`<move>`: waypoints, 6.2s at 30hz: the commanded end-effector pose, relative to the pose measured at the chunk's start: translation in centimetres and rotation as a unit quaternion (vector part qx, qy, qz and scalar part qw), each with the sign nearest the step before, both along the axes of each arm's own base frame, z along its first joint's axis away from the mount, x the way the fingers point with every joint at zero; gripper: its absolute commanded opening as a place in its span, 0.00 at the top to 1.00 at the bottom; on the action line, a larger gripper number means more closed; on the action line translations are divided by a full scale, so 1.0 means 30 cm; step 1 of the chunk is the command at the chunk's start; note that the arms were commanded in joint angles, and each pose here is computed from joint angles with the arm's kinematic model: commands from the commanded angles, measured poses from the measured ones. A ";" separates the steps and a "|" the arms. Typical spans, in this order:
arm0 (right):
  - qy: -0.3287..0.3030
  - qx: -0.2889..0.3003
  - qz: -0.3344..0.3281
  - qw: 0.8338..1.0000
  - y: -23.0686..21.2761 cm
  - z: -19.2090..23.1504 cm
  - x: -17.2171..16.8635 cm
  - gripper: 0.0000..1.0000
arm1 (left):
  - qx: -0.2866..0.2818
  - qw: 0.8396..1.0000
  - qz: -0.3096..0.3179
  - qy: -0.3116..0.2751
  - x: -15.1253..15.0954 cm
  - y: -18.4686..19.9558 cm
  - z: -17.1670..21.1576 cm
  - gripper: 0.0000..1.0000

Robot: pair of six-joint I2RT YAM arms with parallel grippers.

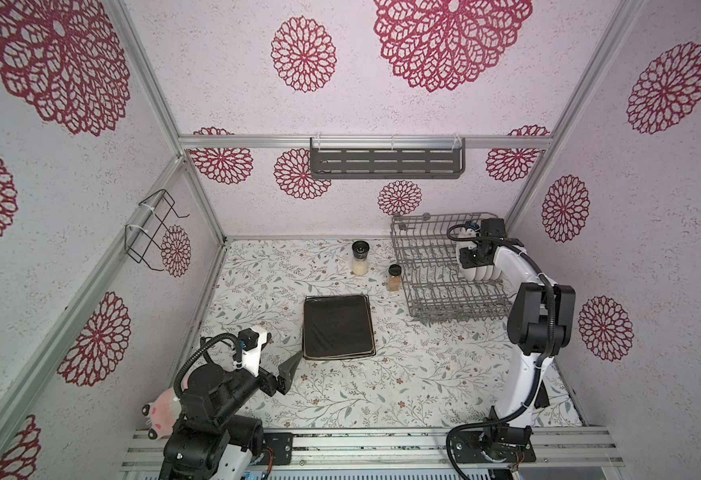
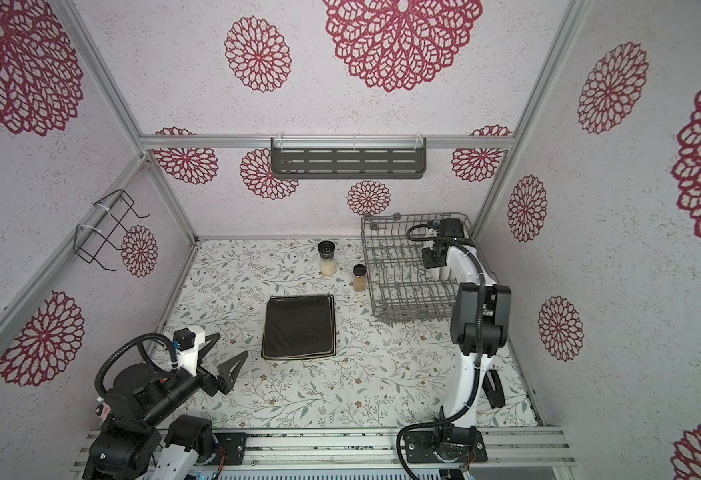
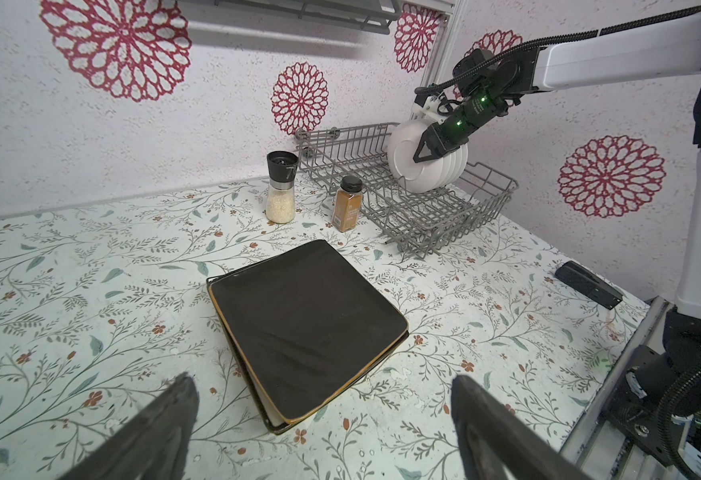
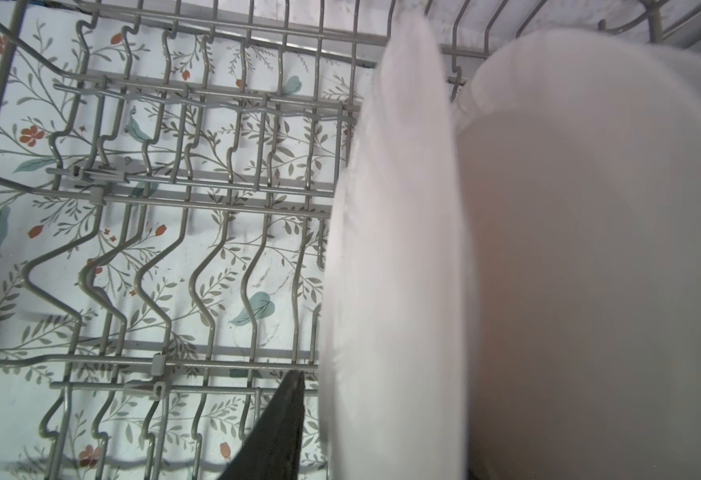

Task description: Unload the plates from the dish rack

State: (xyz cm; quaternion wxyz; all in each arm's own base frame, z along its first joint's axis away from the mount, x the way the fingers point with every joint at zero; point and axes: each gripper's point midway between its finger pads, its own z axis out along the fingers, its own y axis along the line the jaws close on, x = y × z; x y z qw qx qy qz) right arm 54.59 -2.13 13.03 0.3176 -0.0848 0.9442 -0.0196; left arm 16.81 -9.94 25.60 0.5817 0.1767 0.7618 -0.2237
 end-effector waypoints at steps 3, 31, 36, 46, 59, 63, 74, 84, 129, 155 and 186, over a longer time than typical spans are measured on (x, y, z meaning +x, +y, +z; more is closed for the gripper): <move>-0.021 0.005 0.000 1.000 -0.013 0.075 0.023 0.69 | 0.010 1.000 -0.021 -0.007 0.006 -0.021 -0.004 0.03; -0.035 0.039 0.007 0.999 -0.032 0.144 0.022 0.92 | 0.010 0.999 -0.030 -0.003 0.005 -0.032 -0.012 0.03; -0.045 0.056 0.009 0.997 -0.030 0.174 0.024 0.93 | 0.011 0.999 -0.031 -0.002 0.005 -0.033 -0.015 0.03; -0.066 0.104 0.010 0.992 -0.018 0.205 0.018 0.95 | 0.011 0.999 -0.033 0.002 0.008 -0.036 -0.020 0.03; -0.097 0.144 0.010 0.985 -0.012 0.269 -0.034 0.96 | 0.010 0.999 -0.039 0.001 0.003 -0.041 -0.018 0.03; -0.100 0.157 0.016 0.982 0.007 0.285 -0.055 0.96 | 0.010 0.999 -0.041 0.001 0.002 -0.043 -0.018 0.03; -0.128 0.195 0.015 0.972 0.045 0.337 -0.114 0.97 | 0.010 0.999 -0.045 -0.006 -0.010 -0.045 -0.012 0.03; -0.175 0.237 0.026 0.955 0.126 0.486 -0.253 0.97 | 0.008 0.998 -0.069 0.007 -0.008 -0.071 -0.027 0.03; -0.174 -0.102 0.259 0.945 0.635 0.462 -1.120 1.00 | 0.008 0.997 -0.042 -0.059 -0.067 -0.030 0.034 0.03; -0.114 -0.411 0.486 0.763 0.822 0.109 -1.443 1.00 | 0.011 0.998 -0.042 -0.043 -0.049 -0.035 0.014 0.03; -0.046 -0.493 0.572 0.654 0.740 -0.204 -1.524 0.95 | 0.010 0.998 -0.051 -0.043 -0.051 -0.044 0.012 0.03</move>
